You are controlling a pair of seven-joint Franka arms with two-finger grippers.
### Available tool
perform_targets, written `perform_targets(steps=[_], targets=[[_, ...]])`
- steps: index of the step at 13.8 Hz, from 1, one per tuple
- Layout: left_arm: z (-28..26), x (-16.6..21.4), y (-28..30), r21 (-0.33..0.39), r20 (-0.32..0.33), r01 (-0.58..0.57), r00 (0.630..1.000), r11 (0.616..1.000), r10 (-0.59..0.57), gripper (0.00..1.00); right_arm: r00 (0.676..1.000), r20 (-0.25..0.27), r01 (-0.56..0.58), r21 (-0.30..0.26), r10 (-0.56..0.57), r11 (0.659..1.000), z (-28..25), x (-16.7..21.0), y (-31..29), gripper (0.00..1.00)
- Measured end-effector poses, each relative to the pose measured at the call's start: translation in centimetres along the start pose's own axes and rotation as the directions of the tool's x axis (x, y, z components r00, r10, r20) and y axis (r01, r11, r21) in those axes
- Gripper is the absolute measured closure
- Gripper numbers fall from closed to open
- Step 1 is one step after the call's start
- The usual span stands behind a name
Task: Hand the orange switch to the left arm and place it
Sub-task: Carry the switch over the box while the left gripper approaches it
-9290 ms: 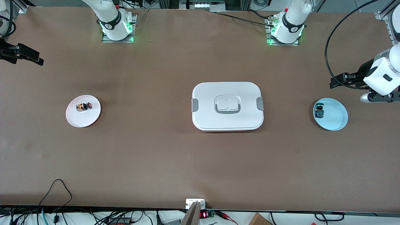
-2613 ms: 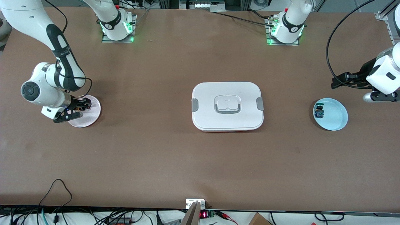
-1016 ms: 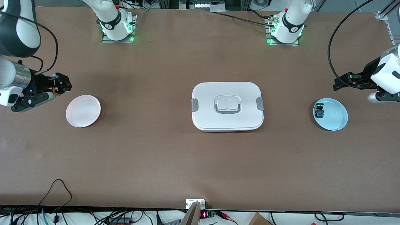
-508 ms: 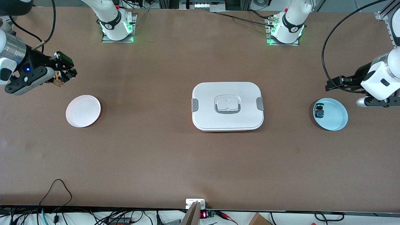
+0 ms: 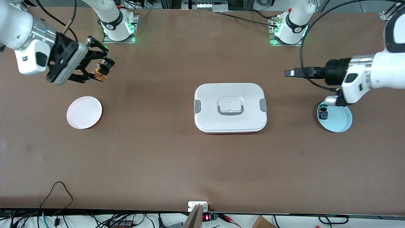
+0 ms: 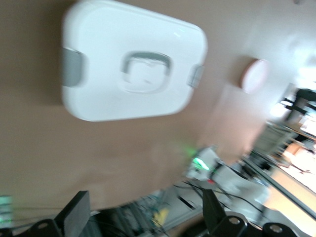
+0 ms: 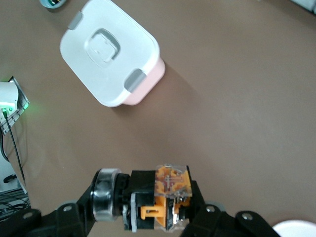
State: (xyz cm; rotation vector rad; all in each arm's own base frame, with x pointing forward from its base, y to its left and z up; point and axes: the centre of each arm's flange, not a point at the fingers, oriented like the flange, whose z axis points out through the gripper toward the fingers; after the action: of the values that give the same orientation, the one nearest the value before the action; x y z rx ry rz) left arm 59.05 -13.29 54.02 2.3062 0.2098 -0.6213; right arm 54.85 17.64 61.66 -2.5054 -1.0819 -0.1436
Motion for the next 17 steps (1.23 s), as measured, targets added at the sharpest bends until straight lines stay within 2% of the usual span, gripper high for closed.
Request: perform_targets(steps=[1,3,6,8,9,13,15,17], targets=[[1.8,1.3,0.8,-0.089,0.051,0.005,0.999,0.996,0.0,0.0,0.998,-0.023,0.051,0.008,-0.05,0.999,0.6,1.2,-1.6,0.28],[5.0,4.3,2.0,-0.267,0.125,0.057,0.992,0.962,-0.024,0.0,0.986,-0.1,0.142,0.097,-0.132,0.985,1.7,3.1,-4.6,0.28],[9.2,6.2,5.1,-0.427,0.152,0.145,0.985,0.892,-0.087,0.0,0.939,-0.248,0.291,0.204,-0.238,0.935,3.6,4.2,-5.0,0.28],[11.4,5.6,8.2,-0.488,0.165,0.196,0.978,0.851,-0.131,0.0,0.891,-0.364,0.381,0.269,-0.273,0.885,5.4,4.6,-4.9,0.28],[12.4,5.3,9.7,-0.51,0.166,0.218,0.974,0.832,-0.154,0.0,0.861,-0.422,0.421,0.284,-0.282,0.862,6.2,4.9,-4.7,0.28],[17.6,3.6,14.5,-0.583,0.141,0.258,0.966,0.77,-0.216,0.0,0.748,-0.591,0.545,0.29,-0.301,0.787,8.7,5.6,-4.0,0.28],[19.3,2.7,15.7,-0.582,0.158,0.281,0.96,0.763,-0.232,0.0,0.69,-0.67,0.582,0.29,-0.273,0.76,10.3,5.7,-3.6,0.28],[19.4,1.5,16.7,-0.578,0.173,0.295,0.956,0.761,-0.239,0.0,0.657,-0.716,0.596,0.301,-0.236,0.745,11.6,5.6,-3.6,0.28]])
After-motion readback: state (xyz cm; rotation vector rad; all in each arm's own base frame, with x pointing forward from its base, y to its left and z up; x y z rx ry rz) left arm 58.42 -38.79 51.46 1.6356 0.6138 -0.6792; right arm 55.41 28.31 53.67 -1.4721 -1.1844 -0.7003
